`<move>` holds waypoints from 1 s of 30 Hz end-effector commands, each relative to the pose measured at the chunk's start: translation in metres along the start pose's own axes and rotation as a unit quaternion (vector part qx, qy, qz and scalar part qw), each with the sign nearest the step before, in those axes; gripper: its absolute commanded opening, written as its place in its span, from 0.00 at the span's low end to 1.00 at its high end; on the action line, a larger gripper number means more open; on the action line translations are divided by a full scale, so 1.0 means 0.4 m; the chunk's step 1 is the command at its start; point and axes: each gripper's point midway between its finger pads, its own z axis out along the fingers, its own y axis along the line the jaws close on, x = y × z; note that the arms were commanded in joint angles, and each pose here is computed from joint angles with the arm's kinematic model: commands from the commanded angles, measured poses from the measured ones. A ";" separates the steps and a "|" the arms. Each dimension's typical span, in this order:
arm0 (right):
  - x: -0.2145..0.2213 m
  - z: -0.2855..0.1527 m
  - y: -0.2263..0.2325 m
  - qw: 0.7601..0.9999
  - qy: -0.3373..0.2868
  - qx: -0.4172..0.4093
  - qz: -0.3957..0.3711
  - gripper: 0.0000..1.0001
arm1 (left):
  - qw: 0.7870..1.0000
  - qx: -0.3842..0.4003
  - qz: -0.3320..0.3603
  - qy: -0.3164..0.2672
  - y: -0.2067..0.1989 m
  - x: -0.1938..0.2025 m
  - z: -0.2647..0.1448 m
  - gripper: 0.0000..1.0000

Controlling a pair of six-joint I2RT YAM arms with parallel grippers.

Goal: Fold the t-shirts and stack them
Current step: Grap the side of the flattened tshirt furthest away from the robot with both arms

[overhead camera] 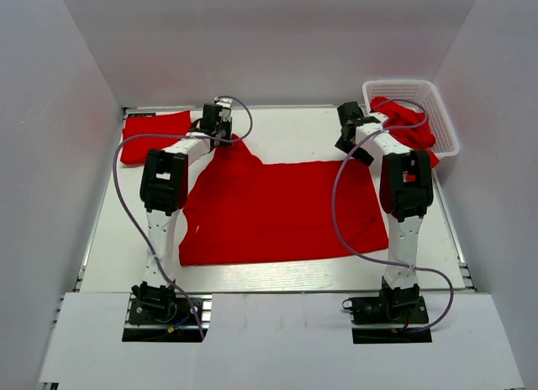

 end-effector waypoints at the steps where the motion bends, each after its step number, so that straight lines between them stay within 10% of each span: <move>1: -0.023 0.015 0.002 1.000 -0.009 0.008 0.018 0.90 | 0.999 0.003 0.010 -0.043 -0.006 -0.107 -0.078 0.00; 21: 0.045 0.079 0.013 0.999 0.027 0.013 0.024 0.61 | 0.997 0.018 0.038 -0.061 -0.016 -0.123 -0.126 0.00; 30: 0.059 0.067 -0.012 0.999 0.034 0.028 0.021 0.06 | 0.993 0.046 0.065 -0.084 -0.041 -0.180 -0.172 0.00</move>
